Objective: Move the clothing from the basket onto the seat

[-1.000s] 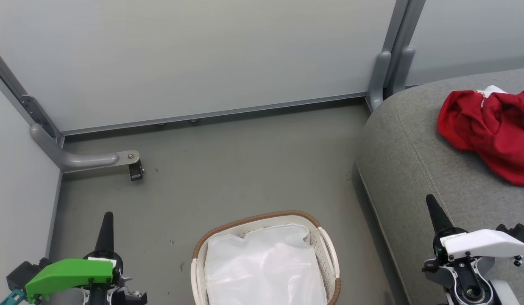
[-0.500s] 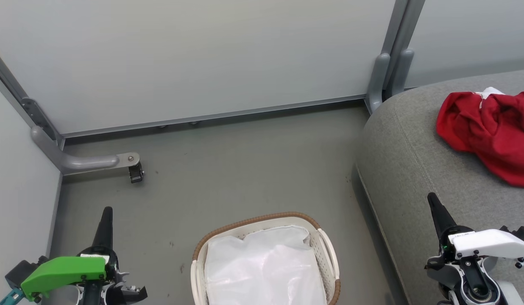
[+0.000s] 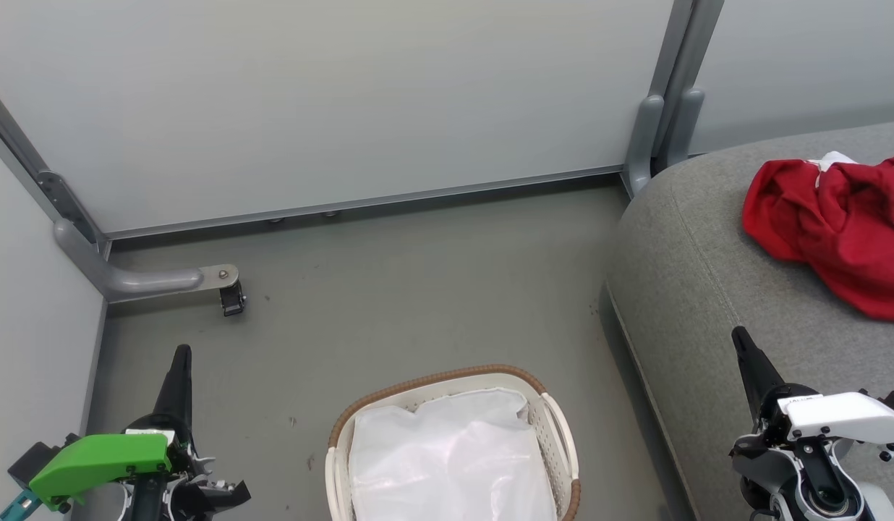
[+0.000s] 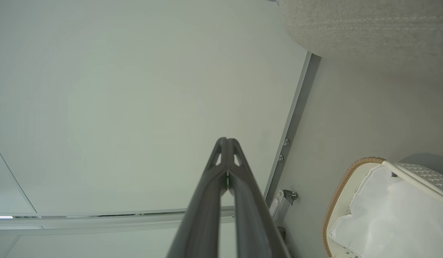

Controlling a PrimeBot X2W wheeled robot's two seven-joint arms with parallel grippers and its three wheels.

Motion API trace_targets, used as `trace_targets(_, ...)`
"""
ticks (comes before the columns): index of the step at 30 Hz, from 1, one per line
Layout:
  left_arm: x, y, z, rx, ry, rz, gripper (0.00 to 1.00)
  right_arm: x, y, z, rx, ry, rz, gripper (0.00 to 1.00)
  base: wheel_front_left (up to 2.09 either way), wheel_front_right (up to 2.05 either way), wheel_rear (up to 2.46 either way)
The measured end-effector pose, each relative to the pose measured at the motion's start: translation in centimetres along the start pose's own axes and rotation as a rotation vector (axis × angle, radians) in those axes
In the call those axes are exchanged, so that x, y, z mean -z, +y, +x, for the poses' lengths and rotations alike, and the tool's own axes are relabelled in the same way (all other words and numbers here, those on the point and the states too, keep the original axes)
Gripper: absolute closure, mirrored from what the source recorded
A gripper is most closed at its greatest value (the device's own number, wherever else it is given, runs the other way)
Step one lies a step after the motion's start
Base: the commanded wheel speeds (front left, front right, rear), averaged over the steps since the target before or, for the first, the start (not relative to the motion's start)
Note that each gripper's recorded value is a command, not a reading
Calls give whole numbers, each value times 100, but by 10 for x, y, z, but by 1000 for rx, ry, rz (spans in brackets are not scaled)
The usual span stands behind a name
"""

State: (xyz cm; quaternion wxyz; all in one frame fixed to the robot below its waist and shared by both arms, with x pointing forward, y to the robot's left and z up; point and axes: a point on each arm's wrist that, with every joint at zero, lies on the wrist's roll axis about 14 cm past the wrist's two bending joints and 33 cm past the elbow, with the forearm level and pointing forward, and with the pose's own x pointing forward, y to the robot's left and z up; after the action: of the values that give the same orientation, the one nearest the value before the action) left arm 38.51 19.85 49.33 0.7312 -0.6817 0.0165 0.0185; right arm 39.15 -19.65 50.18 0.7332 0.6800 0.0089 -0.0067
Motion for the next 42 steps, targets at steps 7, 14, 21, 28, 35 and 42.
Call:
trace_targets(7,-1,-5,1,20,2,-43,100,-1,3,-1,-13,-1,46,100,0,0,0)
trace_targets(14,-1,-10,2,37,4,-76,100,-3,6,-2,-23,-1,80,100,0,0,0)
trace_targets(21,-1,-10,2,37,4,-76,100,-3,6,-2,-23,-1,80,100,0,0,0)
trace_targets(28,-1,-10,2,37,4,-76,100,-3,6,-2,-23,-1,80,100,0,0,0)
trace_targets(35,-1,-10,2,37,4,-76,100,-3,6,-2,-23,-1,80,100,0,0,0)
trace_targets(42,-1,-10,2,38,4,-76,100,-3,6,-2,-23,-1,80,100,0,0,0)
